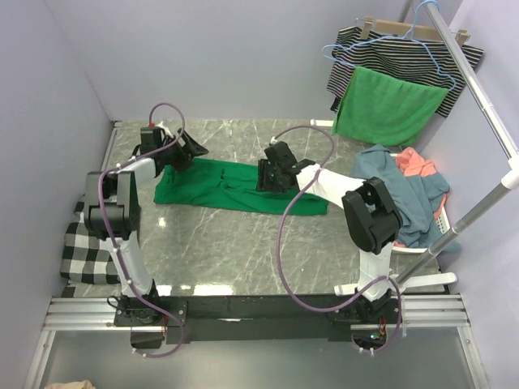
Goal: Fold and stack the t-shirts
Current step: Fold the other side of the tshirt into a rectangle, then rotate the tshirt 90 degrees
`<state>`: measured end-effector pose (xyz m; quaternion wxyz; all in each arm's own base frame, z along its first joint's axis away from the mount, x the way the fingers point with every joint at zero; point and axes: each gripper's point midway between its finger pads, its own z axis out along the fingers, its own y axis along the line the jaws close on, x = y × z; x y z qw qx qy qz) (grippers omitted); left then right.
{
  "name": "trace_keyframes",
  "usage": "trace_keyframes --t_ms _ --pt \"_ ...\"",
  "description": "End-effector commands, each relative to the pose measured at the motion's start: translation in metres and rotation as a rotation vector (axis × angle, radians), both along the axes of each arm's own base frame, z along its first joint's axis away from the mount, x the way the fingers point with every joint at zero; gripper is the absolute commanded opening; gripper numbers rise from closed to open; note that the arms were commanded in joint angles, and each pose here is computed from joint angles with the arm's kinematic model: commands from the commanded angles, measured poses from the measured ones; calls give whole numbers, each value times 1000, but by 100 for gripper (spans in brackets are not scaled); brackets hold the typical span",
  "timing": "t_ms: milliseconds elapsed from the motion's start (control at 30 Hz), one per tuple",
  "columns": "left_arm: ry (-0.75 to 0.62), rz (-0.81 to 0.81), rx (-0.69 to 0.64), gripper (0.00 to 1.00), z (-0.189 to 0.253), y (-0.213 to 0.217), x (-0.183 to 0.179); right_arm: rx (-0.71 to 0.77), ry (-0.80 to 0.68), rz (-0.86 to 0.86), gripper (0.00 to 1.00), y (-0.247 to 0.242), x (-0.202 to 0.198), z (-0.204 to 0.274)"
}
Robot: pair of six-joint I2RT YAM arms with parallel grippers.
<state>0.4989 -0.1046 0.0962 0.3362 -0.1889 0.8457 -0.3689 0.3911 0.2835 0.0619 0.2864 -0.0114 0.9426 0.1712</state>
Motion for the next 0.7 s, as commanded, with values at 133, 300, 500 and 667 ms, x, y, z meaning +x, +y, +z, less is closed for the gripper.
trace_keyframes --t_ms 133,300,500,667 --pt "-125 47 99 87 20 12 51 2 -81 -18 61 -16 -1 36" --pt "-160 56 132 89 55 17 29 -69 -105 -84 61 -44 7 37" --pt "-140 80 150 91 65 21 -16 -115 -18 -224 61 -102 25 7" --pt "-55 113 173 90 25 28 -33 -139 31 -271 61 -129 33 -11"
